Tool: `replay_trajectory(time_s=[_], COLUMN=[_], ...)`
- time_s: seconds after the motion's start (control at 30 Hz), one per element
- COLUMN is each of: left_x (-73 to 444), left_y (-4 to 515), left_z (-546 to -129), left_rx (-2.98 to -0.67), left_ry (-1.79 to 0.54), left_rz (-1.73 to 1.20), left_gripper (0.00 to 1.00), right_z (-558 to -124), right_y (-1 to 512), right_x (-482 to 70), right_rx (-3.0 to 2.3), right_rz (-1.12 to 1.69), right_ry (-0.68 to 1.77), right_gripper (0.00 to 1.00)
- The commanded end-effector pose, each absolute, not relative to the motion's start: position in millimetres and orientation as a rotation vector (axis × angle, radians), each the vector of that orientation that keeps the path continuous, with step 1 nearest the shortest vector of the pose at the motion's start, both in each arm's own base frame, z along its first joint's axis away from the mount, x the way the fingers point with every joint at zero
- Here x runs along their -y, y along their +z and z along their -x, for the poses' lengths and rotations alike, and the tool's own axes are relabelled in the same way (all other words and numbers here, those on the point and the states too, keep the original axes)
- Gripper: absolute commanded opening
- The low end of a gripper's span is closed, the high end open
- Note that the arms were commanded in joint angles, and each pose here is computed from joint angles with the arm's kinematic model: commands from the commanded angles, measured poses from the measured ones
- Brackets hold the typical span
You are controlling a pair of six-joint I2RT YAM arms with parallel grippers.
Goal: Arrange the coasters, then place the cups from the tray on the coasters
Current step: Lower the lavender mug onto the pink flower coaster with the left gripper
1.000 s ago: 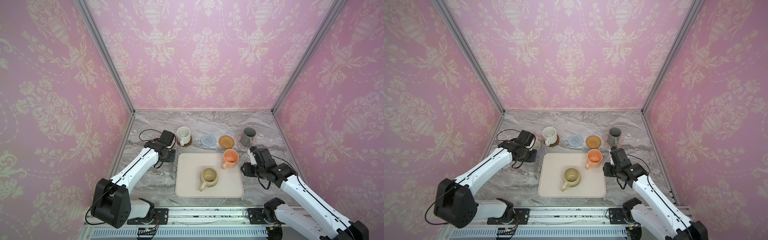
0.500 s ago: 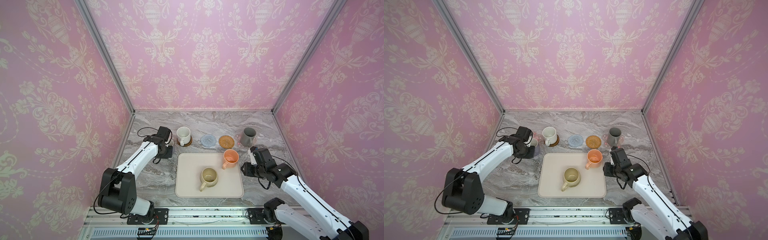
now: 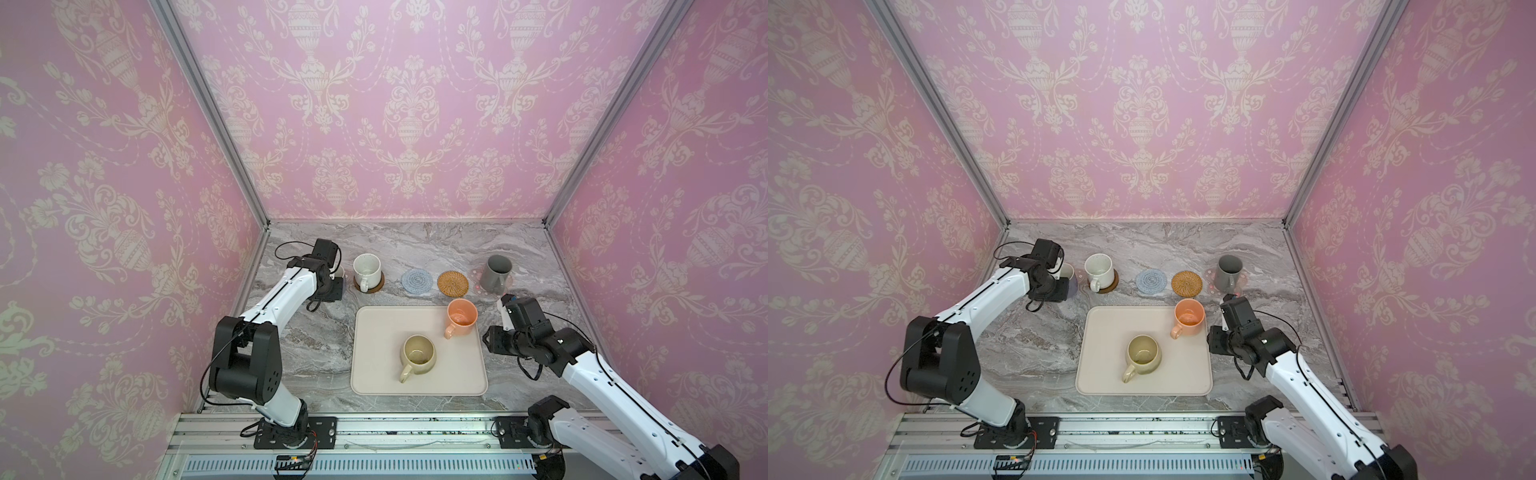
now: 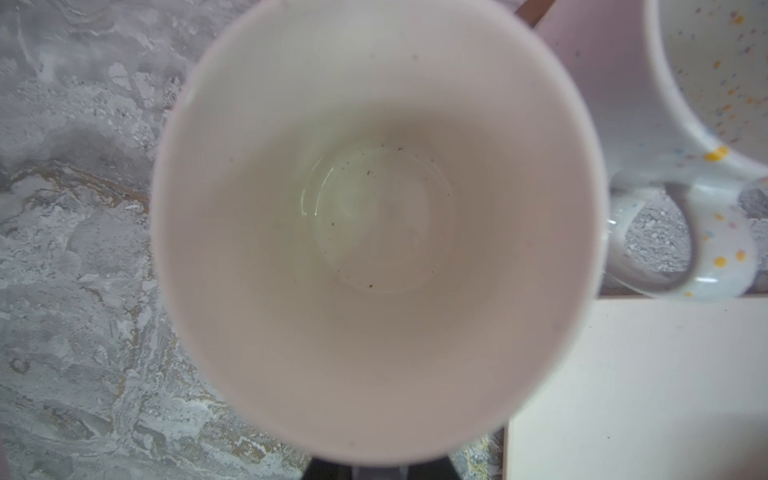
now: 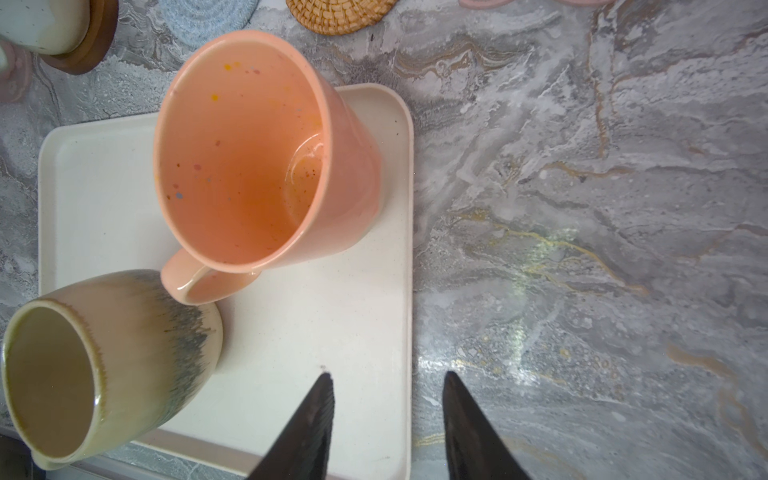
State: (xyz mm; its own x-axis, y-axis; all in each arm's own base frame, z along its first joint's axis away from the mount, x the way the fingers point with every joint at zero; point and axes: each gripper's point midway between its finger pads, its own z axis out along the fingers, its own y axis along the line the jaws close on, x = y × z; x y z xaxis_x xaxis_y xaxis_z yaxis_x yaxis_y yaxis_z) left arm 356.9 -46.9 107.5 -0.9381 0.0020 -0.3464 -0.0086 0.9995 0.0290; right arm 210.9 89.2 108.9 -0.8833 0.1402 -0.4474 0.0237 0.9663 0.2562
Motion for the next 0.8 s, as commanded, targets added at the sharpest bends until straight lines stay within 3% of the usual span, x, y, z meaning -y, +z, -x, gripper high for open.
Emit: replay_trajectory(time_s=[0.0, 0.77], left_x=[35, 18], left_y=[127, 107], left_z=[-379, -417], left_rx=[-2.715, -2.69], left_ry=[0.113, 0.12], left_rz=[-0.02, -0.103], left_gripper=[0.0, 0.0], right_z=[-207, -216], right_y=[106, 101], right_x=[-85, -87], right_rx=[-2.648, -2.665], right_rz=[-0.15, -0.158], right_ry=[0.312, 0.29], right_gripper=[0.45, 0.45])
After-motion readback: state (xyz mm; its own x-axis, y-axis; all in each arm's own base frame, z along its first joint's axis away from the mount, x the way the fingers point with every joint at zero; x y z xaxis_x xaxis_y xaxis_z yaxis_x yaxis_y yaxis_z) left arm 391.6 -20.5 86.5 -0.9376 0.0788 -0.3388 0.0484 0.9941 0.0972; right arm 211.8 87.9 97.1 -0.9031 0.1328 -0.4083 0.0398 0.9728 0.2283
